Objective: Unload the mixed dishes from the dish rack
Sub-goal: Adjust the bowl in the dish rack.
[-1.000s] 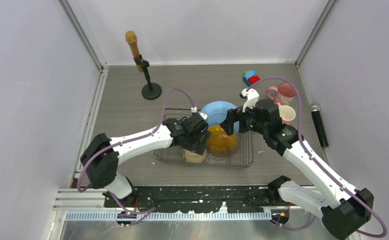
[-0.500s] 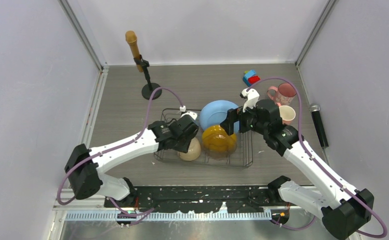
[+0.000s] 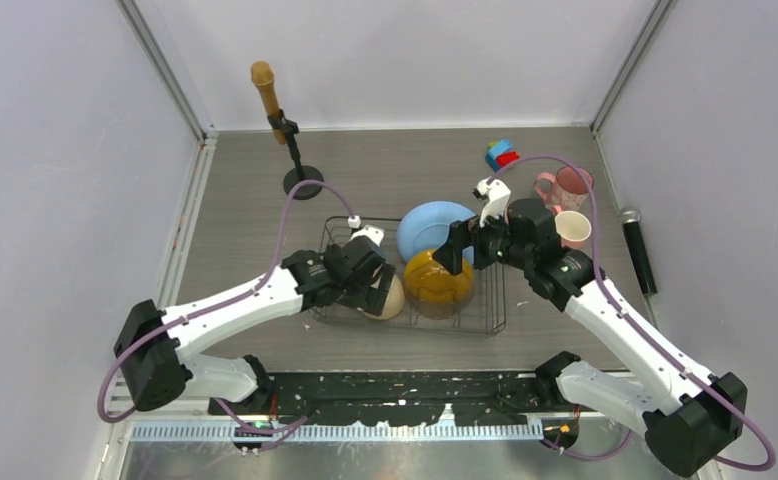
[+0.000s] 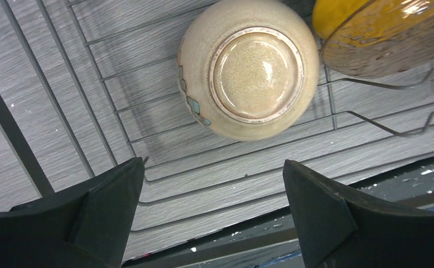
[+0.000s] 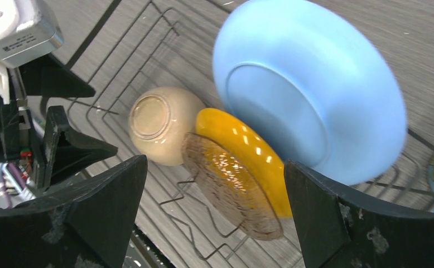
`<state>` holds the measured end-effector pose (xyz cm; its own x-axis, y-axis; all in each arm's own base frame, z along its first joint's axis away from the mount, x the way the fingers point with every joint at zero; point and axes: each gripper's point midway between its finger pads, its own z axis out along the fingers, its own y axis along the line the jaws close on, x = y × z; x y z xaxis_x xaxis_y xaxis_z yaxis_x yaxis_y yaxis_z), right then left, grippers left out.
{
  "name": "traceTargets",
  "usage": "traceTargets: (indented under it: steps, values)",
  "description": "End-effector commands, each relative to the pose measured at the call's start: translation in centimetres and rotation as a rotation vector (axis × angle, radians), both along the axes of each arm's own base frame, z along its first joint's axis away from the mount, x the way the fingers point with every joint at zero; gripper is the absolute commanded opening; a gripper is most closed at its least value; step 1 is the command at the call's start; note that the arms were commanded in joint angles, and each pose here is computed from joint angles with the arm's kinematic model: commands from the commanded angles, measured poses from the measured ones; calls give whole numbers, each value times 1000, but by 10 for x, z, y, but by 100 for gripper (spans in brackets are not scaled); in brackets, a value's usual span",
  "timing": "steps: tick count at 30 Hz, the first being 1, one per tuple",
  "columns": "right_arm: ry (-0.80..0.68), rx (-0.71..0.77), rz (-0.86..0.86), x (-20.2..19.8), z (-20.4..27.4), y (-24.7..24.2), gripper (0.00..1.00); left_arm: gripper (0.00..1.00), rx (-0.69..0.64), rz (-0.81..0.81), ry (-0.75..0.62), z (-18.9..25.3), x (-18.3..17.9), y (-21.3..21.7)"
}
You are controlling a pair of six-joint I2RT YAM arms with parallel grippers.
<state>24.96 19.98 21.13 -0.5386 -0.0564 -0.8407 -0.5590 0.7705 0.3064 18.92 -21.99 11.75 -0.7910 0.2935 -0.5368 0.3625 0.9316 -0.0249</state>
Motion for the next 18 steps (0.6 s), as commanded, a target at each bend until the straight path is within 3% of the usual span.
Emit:
traceTargets:
  steps: [1,7,18]
  values:
    - [-23,53,101,-8,26,26,100,100,-150,-19,-48,16,5,-14]
    - [-37,30,60,0,27,28,100,100,-251,-146,-87,19,9,-41]
    - [-52,26,40,-4,31,22,100,100,-50,-167,-78,-15,38,-49]
